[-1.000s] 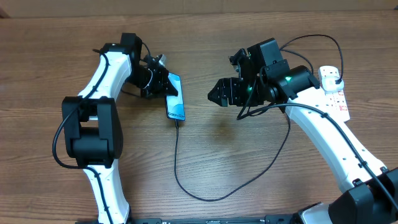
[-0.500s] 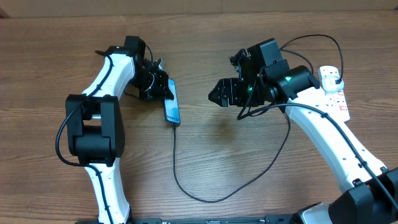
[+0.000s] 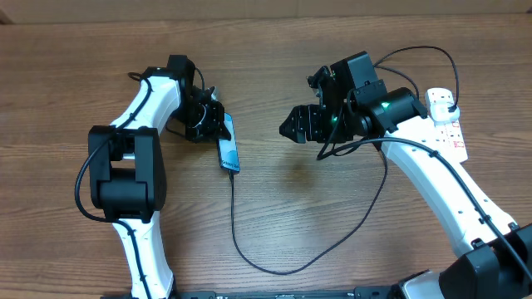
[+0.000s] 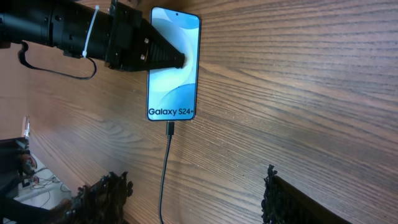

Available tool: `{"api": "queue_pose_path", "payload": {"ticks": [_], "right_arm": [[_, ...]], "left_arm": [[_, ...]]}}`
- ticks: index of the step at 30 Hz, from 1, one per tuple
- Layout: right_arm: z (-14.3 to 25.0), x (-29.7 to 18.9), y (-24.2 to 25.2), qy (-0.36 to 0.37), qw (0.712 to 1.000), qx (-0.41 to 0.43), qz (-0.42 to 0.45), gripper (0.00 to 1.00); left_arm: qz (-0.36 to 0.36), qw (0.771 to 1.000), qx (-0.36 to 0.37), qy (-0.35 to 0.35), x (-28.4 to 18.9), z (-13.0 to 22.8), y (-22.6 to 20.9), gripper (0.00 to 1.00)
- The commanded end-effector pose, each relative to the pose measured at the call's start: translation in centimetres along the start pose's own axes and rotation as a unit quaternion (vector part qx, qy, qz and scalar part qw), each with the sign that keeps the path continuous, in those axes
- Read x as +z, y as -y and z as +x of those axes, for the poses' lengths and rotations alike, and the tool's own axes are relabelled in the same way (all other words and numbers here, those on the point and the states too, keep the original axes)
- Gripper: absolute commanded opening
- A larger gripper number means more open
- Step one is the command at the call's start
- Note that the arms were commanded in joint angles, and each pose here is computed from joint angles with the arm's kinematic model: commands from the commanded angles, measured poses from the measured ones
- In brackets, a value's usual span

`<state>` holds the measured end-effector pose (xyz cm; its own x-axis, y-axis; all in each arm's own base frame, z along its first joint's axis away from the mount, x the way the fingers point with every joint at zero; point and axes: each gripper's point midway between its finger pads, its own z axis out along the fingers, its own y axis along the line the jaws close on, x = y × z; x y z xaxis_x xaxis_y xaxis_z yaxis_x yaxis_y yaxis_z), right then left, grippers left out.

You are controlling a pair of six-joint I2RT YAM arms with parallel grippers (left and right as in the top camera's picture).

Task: Plug charger to phone and switch on socket
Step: 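Lower the plugged phone flat onto the table with the left gripper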

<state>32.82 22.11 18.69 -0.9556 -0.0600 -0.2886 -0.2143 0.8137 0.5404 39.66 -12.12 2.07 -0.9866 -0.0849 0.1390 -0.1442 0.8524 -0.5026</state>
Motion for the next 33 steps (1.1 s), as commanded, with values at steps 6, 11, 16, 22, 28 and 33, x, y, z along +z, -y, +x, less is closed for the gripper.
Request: {"api": "queue_pose_path", "payload": {"ticks": [6,11,16,22,28,33], "right_arm": [[-0.8,-1.2,-0.6,0.020,1.000,-0.011,-0.002,0.72],[-0.7,-1.1,-0.6,0.018,1.000,-0.011,-0.001,0.72],[-0.7,-1.1,-0.6,0.018,1.000,-0.010,-0.001,0.72],[-0.7,-1.1,-0.6,0.018,1.000,-0.010,-0.001,0.72],[-0.7,-1.1,-0.5,0.018,1.000,-0.010,-0.001,0.72],[-0.6,-1.1,-0.5,0.017,1.000,-0.010,-0.001,0.72]], "left_arm": [[-0.047,0.999,-0.014,-0.011,0.8,0.9,-1.9,0.10],[-0.061,0.998,-0.015,-0.011,0.8,1.0,-2.4,0.13],[-0.061,0.998,-0.015,-0.011,0.8,1.0,-2.4,0.14],[-0.072,0.997,-0.016,-0.010,0.7,1.0,-2.8,0.16],[-0.086,0.996,-0.016,-0.007,0.6,0.9,-3.3,0.20],[-0.086,0.996,-0.015,-0.007,0.6,0.9,-3.3,0.27]]}}
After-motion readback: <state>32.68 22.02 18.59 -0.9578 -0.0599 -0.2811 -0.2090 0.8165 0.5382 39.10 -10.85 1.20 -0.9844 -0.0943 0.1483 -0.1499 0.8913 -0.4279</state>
